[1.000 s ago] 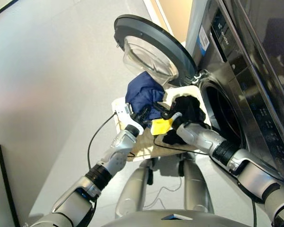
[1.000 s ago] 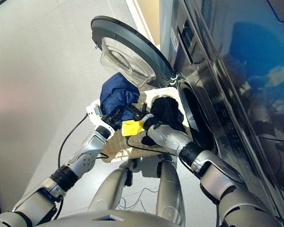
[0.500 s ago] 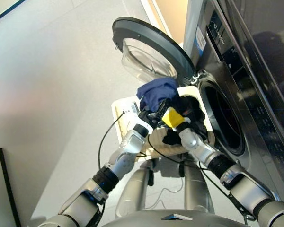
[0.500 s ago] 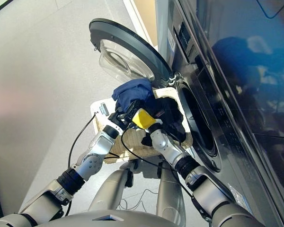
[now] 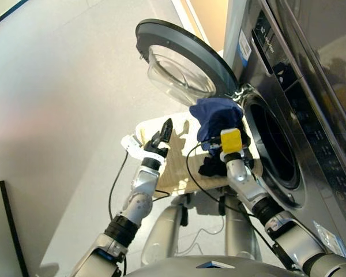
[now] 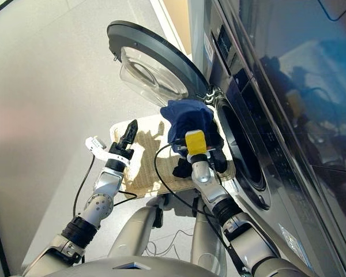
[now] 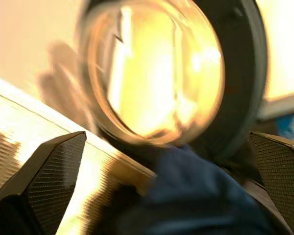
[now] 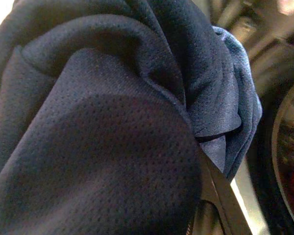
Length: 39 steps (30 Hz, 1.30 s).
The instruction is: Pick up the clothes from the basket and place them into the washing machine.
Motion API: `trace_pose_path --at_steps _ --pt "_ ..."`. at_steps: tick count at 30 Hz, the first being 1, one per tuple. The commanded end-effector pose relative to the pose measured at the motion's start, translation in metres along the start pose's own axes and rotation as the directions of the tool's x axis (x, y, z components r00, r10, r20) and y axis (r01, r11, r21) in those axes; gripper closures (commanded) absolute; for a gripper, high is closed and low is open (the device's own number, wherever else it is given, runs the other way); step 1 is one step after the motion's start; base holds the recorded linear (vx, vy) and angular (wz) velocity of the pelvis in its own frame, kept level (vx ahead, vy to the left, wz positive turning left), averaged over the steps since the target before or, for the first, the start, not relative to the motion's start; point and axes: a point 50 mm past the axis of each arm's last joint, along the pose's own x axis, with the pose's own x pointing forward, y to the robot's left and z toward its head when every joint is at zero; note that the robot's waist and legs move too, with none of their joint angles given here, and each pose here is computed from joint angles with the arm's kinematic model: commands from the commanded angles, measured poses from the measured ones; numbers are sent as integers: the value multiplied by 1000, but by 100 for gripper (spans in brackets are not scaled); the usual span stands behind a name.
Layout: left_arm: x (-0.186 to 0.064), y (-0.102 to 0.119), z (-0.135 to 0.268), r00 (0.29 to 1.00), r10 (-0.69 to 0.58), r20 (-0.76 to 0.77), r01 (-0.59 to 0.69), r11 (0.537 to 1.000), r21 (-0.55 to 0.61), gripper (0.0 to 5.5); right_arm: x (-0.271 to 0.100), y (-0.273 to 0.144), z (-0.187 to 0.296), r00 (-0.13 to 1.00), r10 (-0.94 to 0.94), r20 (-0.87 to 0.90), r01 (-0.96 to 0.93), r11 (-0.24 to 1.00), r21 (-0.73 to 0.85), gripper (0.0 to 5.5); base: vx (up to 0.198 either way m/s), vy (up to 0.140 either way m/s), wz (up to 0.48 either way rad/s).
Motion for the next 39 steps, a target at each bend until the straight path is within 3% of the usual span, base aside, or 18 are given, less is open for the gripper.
trace_pose_path --at_steps 1,5,9,15,24,30,33,35,36,37,39 --pt "7 10 14 994 61 95 -75 986 149 0 9 3 31 986 -94 135 64 975 210 550 0 0 0" --pt "6 30 11 985 157 72 -171 935 311 0 17 -14 32 974 -204 99 167 940 297 550 -16 7 16" --pt "4 51 2 963 267 34 -259 881 395 0 32 -34 48 945 -306 117 244 894 376 550 -72 4 43" --pt "9 60 5 943 328 52 -313 823 475 0 50 -72 71 853 -511 106 394 763 513 550 -26 -11 27" --pt "23 55 25 950 294 106 -305 796 523 0 77 -150 148 651 -742 158 502 578 644 550 0 0 0" --pt "18 60 22 952 297 70 -283 773 568 0 53 -215 239 379 -874 306 346 440 829 550 27 -1 -40" --pt "14 66 19 946 320 57 -292 760 580 0 42 -236 246 306 -901 308 338 405 849 550 37 -9 -29" --pt "11 69 16 941 334 46 -298 760 578 0 44 -238 235 326 -901 286 364 399 842 550 27 -10 -31" --pt "11 70 16 940 339 45 -301 760 576 0 47 -237 227 354 -894 275 389 408 826 250 0 0 0" --pt "11 72 16 938 344 44 -305 758 577 0 53 -233 219 402 -871 282 418 448 790 0 0 0 0" --pt "11 74 16 933 357 43 -315 754 576 0 64 -225 195 503 -825 255 481 513 710 0 0 0 0"
